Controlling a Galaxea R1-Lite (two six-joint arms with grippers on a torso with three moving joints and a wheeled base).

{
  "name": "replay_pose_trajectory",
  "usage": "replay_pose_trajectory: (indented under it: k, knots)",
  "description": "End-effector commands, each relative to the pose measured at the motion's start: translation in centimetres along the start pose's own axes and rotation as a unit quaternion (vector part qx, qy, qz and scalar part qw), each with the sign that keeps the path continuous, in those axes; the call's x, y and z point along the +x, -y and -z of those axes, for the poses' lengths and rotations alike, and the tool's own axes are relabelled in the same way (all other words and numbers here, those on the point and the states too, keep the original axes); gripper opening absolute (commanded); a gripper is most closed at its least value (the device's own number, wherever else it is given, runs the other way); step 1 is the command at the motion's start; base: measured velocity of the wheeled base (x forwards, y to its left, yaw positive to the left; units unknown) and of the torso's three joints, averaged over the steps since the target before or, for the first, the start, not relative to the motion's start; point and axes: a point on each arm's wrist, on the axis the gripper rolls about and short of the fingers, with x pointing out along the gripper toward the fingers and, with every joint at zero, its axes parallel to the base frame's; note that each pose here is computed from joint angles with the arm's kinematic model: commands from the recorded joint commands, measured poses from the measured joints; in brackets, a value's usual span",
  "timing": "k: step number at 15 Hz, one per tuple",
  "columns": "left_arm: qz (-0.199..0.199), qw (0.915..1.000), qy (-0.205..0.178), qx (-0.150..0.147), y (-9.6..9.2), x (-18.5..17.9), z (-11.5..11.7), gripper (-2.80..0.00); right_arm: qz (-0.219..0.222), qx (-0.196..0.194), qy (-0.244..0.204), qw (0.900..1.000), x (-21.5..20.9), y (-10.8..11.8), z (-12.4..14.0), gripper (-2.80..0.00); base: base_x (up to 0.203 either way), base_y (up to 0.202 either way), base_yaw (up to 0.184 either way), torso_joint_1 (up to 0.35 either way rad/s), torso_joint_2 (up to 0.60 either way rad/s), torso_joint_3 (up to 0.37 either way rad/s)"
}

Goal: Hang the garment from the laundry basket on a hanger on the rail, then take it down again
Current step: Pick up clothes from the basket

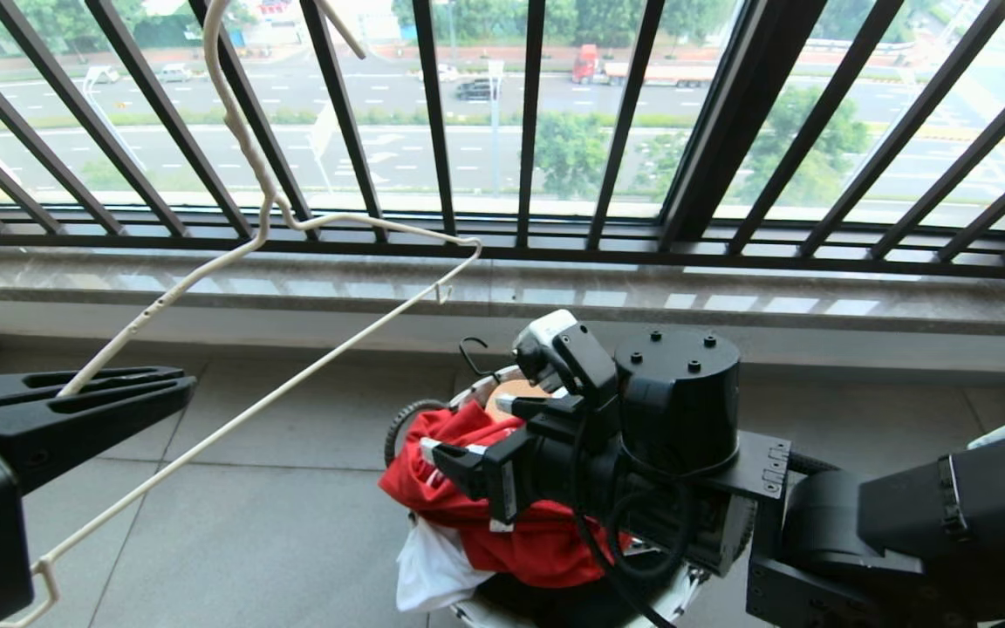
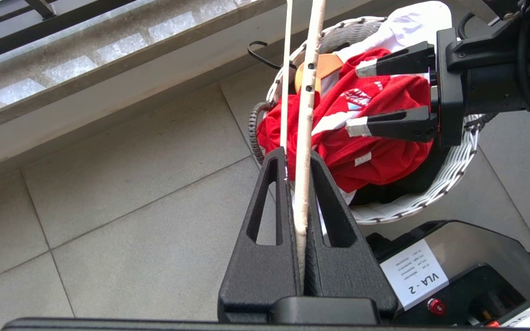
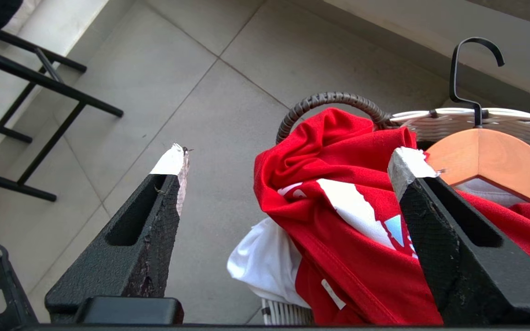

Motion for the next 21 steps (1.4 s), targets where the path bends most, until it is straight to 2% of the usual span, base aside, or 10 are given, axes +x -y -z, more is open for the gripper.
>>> replay_pose_trajectory:
  k: [1,2,4,7,12,14,15,17,20,21]
  knots:
    - [-0.002,1.0,-0.001,0.001,0.0,0.0,0.0,-2.8,0.004,-0.003,0.001,1.0,-0.1,0.3,-0.1,0.0,0.0,0.0,0.0,0.0,0.0,0.0]
    - [-0.002,1.0,-0.001,0.001,0.0,0.0,0.0,-2.8,0.004,-0.005,0.0,1.0,0.0,0.3,-0.2,-2.8,0.0,0.0,0.0,0.0,0.0,0.0]
    - [-0.001,1.0,-0.003,0.002,0.0,0.1,0.1,-2.8,0.005,-0.006,-0.013,1.0,0.0,0.3,0.1,-2.8,0.0,0.0,0.0,0.0,0.0,0.0]
    - [-0.001,1.0,-0.006,0.004,0.2,0.3,0.2,-2.8,0.008,-0.012,-0.066,0.998,0.0,0.2,0.8,-2.8,0.0,0.0,0.0,0.0,0.0,0.0]
    - [-0.002,1.0,-0.003,0.0,0.1,0.2,0.0,-2.8,-0.018,-0.022,-0.103,0.994,1.0,-2.5,3.1,-2.8,0.0,0.0,0.0,0.0,0.0,0.0]
    - [-0.004,0.9994,0.027,-0.019,0.1,0.2,-0.6,-2.8,-0.026,-0.027,-0.105,0.994,1.7,-3.4,3.7,-2.8,0.0,0.0,0.0,0.0,0.0,0.0]
    - [-0.007,0.9987,0.042,-0.028,0.1,0.2,-0.9,-2.8,-0.026,-0.033,-0.109,0.993,2.2,-3.7,4.2,-2.8,0.0,0.0,0.0,0.0,0.0,0.0]
    - [-0.007,0.9986,0.043,-0.029,0.0,0.1,-1.0,-2.8,-0.02,-0.081,-0.119,0.989,3.1,-3.8,5.2,-2.8,0.0,0.0,0.0,0.0,0.0,0.0]
    - [-0.007,0.9986,0.044,-0.029,-0.1,0.0,-0.9,-2.8,-0.019,-0.107,-0.131,0.985,4.2,-3.7,6.4,-2.8,0.0,0.0,0.0,0.0,0.0,0.0]
    - [-0.007,0.9986,0.044,-0.028,-0.1,0.0,-0.9,-2.8,-0.02,-0.113,-0.13,0.985,4.5,-3.7,6.5,0.0,0.0,0.0,0.0,0.0,0.0,0.0]
